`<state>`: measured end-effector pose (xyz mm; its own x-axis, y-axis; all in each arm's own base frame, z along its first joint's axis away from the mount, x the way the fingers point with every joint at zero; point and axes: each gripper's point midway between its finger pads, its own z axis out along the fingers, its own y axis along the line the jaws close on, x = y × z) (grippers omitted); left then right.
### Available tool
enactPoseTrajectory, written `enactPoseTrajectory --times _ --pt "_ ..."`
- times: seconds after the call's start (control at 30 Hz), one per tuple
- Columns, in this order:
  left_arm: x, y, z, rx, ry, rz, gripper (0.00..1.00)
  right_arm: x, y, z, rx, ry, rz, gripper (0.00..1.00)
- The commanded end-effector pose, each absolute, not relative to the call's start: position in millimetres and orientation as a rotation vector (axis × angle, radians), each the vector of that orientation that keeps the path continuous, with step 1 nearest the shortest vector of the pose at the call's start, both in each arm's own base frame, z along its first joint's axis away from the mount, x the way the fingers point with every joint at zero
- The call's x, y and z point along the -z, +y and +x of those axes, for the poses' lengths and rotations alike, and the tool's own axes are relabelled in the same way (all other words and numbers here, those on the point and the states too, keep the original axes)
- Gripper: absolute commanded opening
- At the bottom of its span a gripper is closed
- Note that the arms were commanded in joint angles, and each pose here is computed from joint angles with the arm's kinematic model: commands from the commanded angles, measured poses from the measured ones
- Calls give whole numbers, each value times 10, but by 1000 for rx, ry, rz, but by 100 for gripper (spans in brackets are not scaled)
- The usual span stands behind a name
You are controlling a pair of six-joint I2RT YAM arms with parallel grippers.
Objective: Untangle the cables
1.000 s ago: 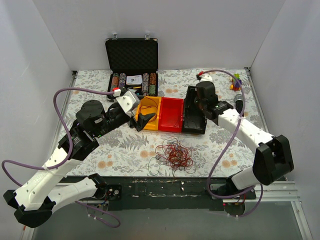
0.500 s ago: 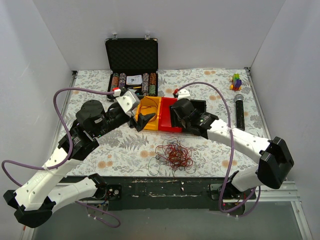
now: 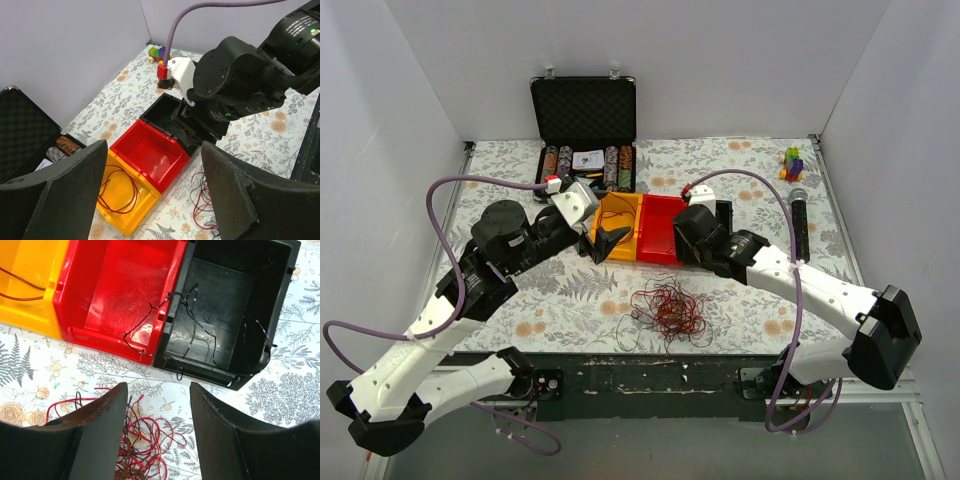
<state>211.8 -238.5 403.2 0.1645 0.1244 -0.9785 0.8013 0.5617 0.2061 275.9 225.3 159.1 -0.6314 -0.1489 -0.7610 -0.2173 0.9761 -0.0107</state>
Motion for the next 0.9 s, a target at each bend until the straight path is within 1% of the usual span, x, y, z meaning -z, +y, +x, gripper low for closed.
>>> enactPoseTrajectory --times 0.0,0.3,0.47,0.5,0.57,0.6,0.63,0.7,0.77,0.87 --pt "-4063 -2352 2085 589 1330 885 76 -1639 2158 2720 -102 2245 -191 61" --pt "-4096 -2358 2098 589 1329 882 76 -1509 2194 2926 -30 2237 -199 59" --pt "-4091 -2349 2114 578 1331 882 77 -1499 2201 3129 -34 2211 -170 49" --pt "-4084 -2349 2115 578 1333 882 76 -1511 2187 3169 -33 2205 -166 45" --pt "-4101 -2329 2116 571 1331 876 77 -1592 2134 3256 -26 2187 -151 33" --pt "-4091 -2326 2117 570 1333 875 77 -1674 2100 3301 -23 2171 -141 24" --pt "-4084 -2326 2118 569 1333 877 77 -1776 2068 3337 -25 2147 -133 16" --pt "-4087 -2319 2107 570 1331 877 76 -2036 1999 3401 -32 2080 -129 6" --pt "-4088 -2325 2096 577 1329 879 77 -2280 1923 3469 -35 2016 -119 2" --pt "-4103 -2328 2084 581 1323 881 77 -2478 1795 3544 -14 1982 -109 1"
